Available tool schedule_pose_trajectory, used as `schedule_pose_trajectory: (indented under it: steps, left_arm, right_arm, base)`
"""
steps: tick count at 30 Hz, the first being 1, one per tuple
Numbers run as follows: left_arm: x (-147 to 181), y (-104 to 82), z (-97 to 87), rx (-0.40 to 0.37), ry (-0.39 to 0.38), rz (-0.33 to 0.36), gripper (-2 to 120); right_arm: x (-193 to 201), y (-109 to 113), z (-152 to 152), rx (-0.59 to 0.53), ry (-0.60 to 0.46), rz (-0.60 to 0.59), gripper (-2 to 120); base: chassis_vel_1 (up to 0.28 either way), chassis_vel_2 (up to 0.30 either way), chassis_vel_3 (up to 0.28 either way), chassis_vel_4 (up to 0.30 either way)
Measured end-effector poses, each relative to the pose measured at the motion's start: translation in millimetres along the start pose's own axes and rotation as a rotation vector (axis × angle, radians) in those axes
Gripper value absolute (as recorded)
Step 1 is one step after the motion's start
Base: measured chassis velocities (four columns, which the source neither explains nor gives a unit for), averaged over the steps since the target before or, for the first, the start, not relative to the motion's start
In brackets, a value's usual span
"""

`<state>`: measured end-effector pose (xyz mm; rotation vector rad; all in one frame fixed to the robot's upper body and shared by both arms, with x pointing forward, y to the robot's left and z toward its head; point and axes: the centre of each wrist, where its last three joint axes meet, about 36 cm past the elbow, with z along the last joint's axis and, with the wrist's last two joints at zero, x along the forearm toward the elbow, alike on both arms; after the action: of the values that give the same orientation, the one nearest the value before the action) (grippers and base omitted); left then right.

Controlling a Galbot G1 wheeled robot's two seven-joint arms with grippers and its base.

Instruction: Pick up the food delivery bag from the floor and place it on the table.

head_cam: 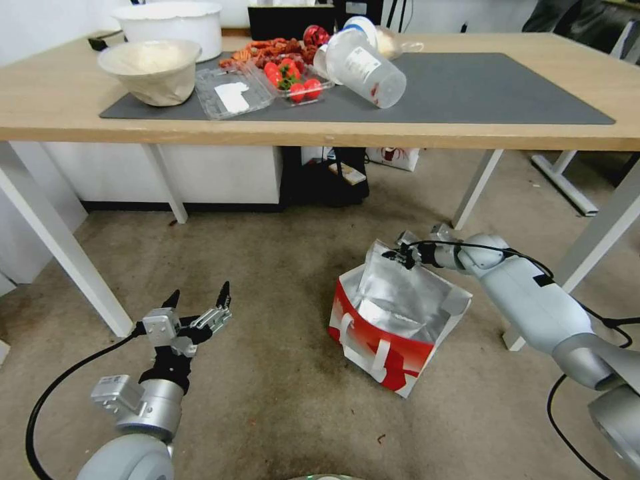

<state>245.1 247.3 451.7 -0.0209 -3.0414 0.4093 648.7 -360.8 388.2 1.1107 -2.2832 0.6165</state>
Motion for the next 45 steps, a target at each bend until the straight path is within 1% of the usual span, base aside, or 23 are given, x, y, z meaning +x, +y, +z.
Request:
schedule_pose_trajectory:
  steps: [8,13,16,22,25,26,28,29,33,34,36,38,40,41,43,45]
  left_arm:
    - [0.3,1.7,-2.9,-0.002,-0.006,-0.003,100]
    - [0.8,1.2,-3.7,-0.001,-0.008,-0.005,100]
    - [1.3,0.1,-5.3,0.0,-0.013,-0.004,100]
    - [1.9,-1.2,-6.6,0.001,-0.017,-0.001,100]
    - [2.7,-3.0,-8.1,0.003,-0.021,0.002,100]
    - [2.7,-3.0,-8.1,0.003,-0.021,0.002,100]
    - [3.8,-3.9,-9.2,0.004,-0.023,0.004,100]
    - [3.8,-3.9,-9.2,0.004,-0.023,0.004,100]
    - [5.6,-5.1,-10.6,0.005,-0.026,0.007,100]
    - [5.6,-5.1,-10.6,0.005,-0.026,0.007,100]
    - [6.5,-6.0,-11.0,0.007,-0.027,0.01,100]
    - [6.7,-6.4,-11.2,0.007,-0.028,0.011,100]
    - [7.1,-8.1,-10.9,0.01,-0.028,0.017,100]
    - [7.1,-8.1,-10.9,0.01,-0.028,0.017,100]
    - [7.4,-10.0,-9.9,0.013,-0.028,0.022,100]
    - [7.6,-12.1,-8.7,0.015,-0.028,0.027,100]
  right_arm:
    - [8.2,0.7,0.7,-0.015,-0.033,-0.02,0]
    - [18.1,1.8,5.3,-0.017,-0.067,-0.052,0]
    - [33.5,6.9,12.2,-0.023,-0.11,-0.067,0]
    - [55.2,12.5,16.0,-0.019,-0.145,-0.09,0]
    - [76.4,16.8,19.0,-0.02,-0.173,-0.111,0]
    - [76.4,16.8,19.0,-0.02,-0.173,-0.111,0]
    - [94.2,20.4,21.9,-0.017,-0.19,-0.123,0]
    - [94.2,20.4,21.9,-0.017,-0.19,-0.123,0]
    - [127.1,29.7,24.5,-0.035,-0.234,-0.131,0]
    - [127.1,29.7,24.5,-0.035,-0.234,-0.131,0]
    - [145.5,38.6,29.6,-0.05,-0.257,-0.144,0]
    - [151.0,41.8,32.6,-0.055,-0.262,-0.148,0]
    - [167.1,55.0,43.3,-0.081,-0.285,-0.155,0]
    - [167.1,55.0,43.3,-0.081,-0.285,-0.155,0]
    - [176.8,73.2,51.4,-0.121,-0.312,-0.139,0]
    - [184.0,94.8,52.2,-0.172,-0.349,-0.089,0]
  base:
    - [0.0,0.0,0.0,0.0]
    - [0.0,0.0,0.0,0.0]
    - [0.0,0.0,0.0,0.0]
    - [0.0,0.0,0.0,0.0]
    - [0.0,0.0,0.0,0.0]
    - [0.0,0.0,0.0,0.0]
    - [0.0,0.0,0.0,0.0]
    - [0.0,0.0,0.0,0.0]
    - [0.0,0.0,0.0,0.0]
    - [0.0,0.0,0.0,0.0]
    - [0.0,0.0,0.0,0.0]
    - [0.0,0.0,0.0,0.0]
    - [0.0,0.0,0.0,0.0]
    - [0.0,0.0,0.0,0.0]
    - [0.0,0.0,0.0,0.0]
    - [0.0,0.0,0.0,0.0]
